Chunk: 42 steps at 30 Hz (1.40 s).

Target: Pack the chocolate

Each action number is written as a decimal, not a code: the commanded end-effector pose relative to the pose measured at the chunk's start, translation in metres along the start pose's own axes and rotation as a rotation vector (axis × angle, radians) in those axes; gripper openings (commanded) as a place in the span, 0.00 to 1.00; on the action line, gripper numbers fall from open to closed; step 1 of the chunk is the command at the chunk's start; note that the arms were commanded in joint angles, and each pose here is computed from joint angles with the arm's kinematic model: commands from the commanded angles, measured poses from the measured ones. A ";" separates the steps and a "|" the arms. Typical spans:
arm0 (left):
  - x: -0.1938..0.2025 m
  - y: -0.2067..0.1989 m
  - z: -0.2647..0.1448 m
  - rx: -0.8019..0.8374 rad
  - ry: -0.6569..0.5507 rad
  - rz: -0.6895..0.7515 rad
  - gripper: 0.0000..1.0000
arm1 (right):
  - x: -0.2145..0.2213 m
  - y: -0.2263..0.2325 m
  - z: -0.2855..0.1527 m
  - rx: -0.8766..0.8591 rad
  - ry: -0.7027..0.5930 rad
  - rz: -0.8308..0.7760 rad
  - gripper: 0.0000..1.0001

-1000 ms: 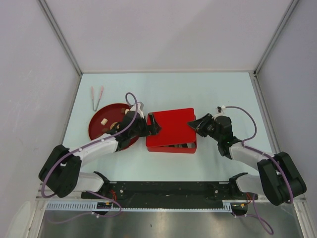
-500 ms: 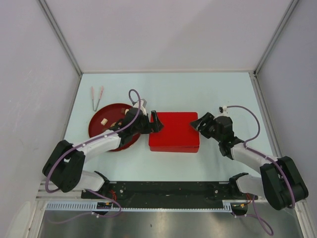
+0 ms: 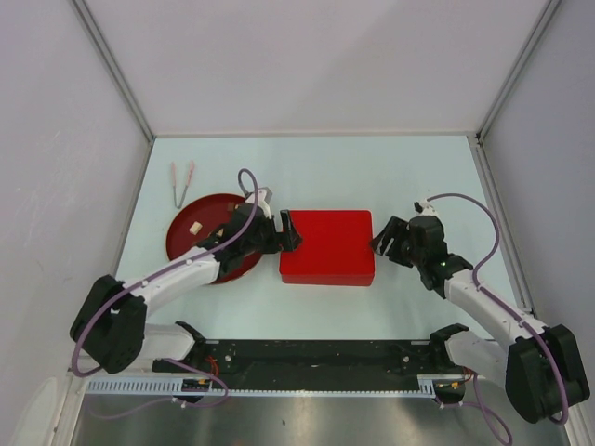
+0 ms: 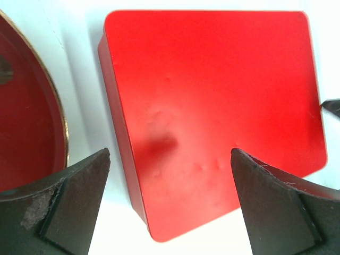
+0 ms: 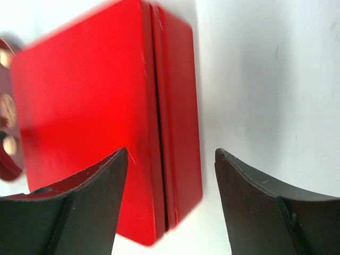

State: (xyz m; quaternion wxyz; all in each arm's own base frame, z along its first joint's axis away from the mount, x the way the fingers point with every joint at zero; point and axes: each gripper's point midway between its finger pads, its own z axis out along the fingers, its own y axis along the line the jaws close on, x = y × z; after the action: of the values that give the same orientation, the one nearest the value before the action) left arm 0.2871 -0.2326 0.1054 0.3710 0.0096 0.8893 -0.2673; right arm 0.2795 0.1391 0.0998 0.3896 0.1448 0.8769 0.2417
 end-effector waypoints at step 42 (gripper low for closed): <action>0.039 0.006 -0.028 -0.040 0.042 0.036 0.96 | 0.108 -0.101 -0.027 0.414 0.381 -0.033 0.44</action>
State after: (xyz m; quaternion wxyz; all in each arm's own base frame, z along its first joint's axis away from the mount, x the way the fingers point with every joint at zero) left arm 0.2401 -0.2208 0.0838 0.3449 0.0322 0.9079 -0.2360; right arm 0.2428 0.1507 0.0647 0.2889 0.1559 0.9135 0.2402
